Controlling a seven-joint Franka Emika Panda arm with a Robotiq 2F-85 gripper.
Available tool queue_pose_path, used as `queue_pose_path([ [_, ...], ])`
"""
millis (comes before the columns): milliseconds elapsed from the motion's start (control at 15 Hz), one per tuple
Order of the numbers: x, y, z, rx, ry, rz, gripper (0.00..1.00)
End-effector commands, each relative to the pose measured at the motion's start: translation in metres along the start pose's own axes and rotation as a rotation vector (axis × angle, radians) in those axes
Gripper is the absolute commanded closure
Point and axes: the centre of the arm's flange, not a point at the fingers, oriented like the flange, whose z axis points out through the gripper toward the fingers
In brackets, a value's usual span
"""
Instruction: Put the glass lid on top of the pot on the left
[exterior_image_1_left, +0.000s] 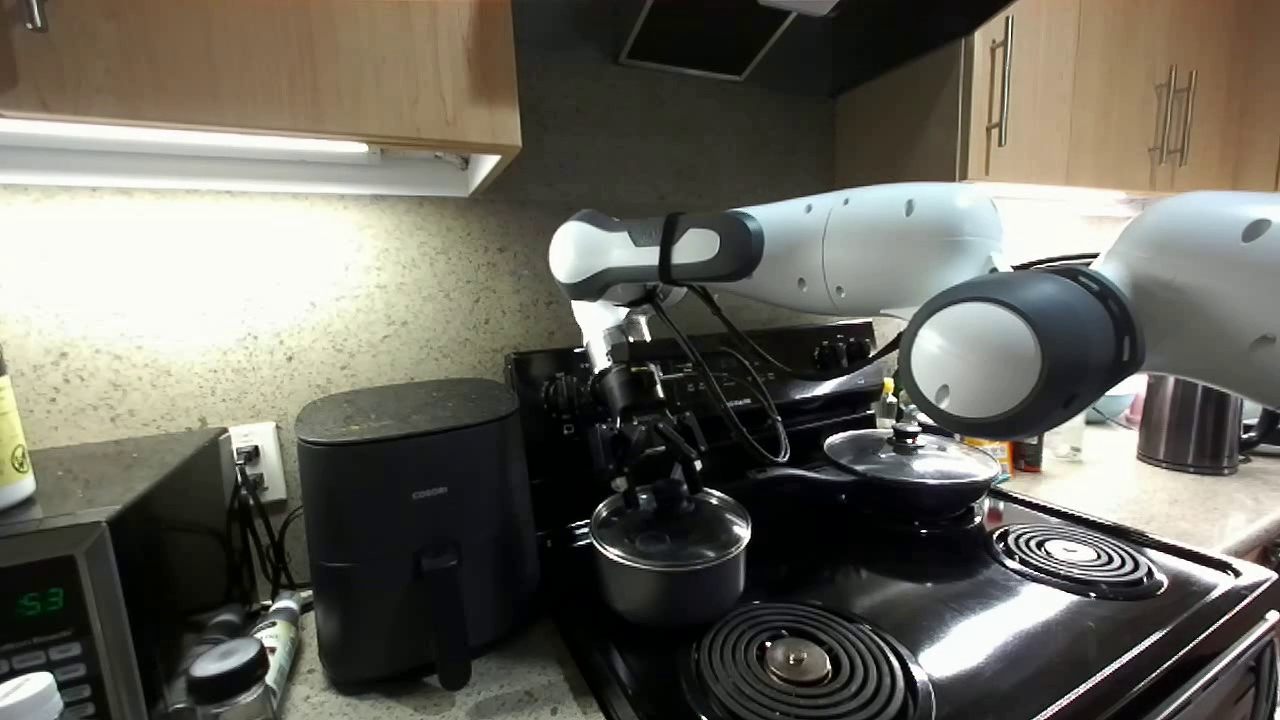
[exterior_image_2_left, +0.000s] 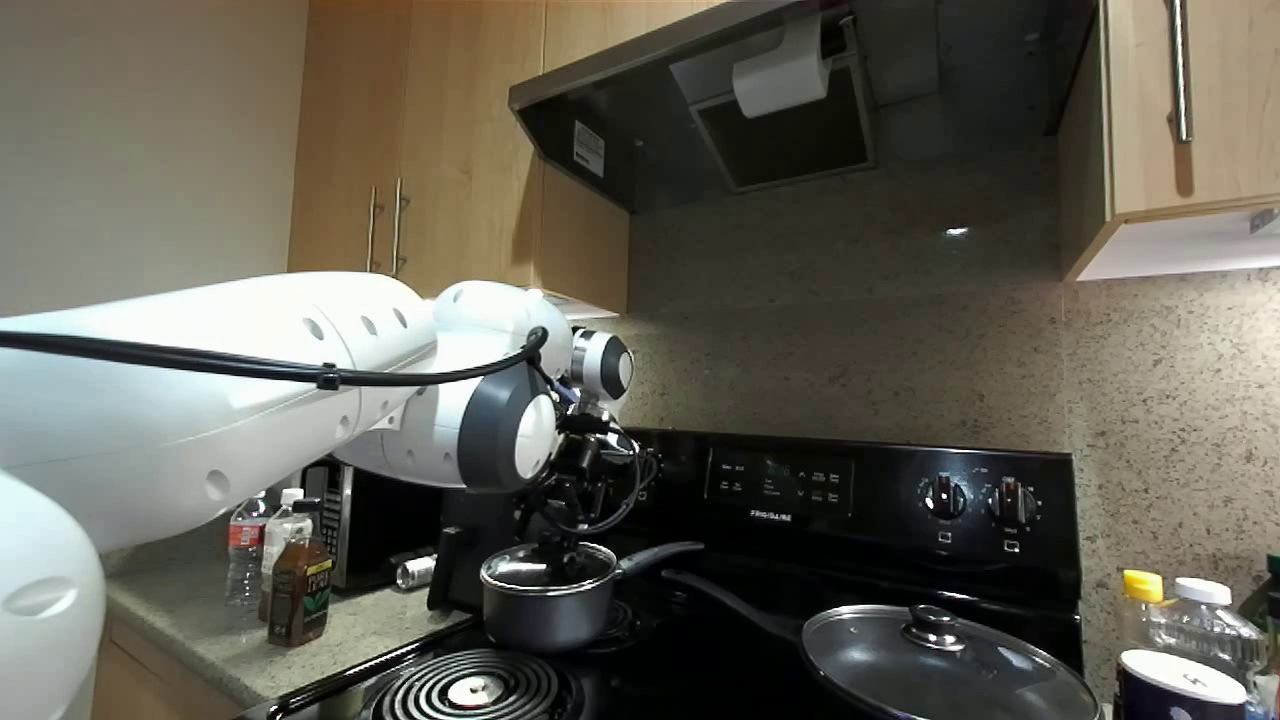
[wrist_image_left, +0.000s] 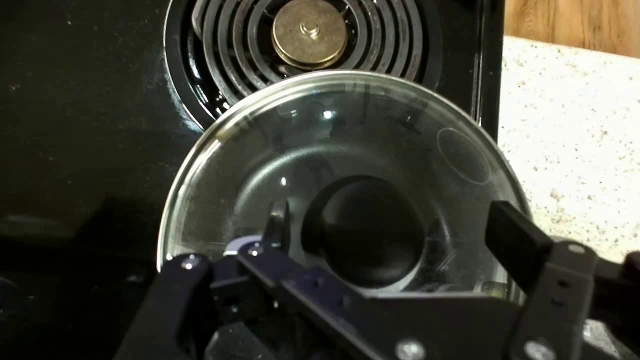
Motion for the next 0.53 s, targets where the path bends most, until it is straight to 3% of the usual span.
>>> queue_pose_path([
  [0, -0.016, -0.007, -0.015, -0.018, 0.089, 0.015, 0.00],
  [467, -0.048, -0.011, -0.062, -0.067, 0.296, 0.075, 0.00],
])
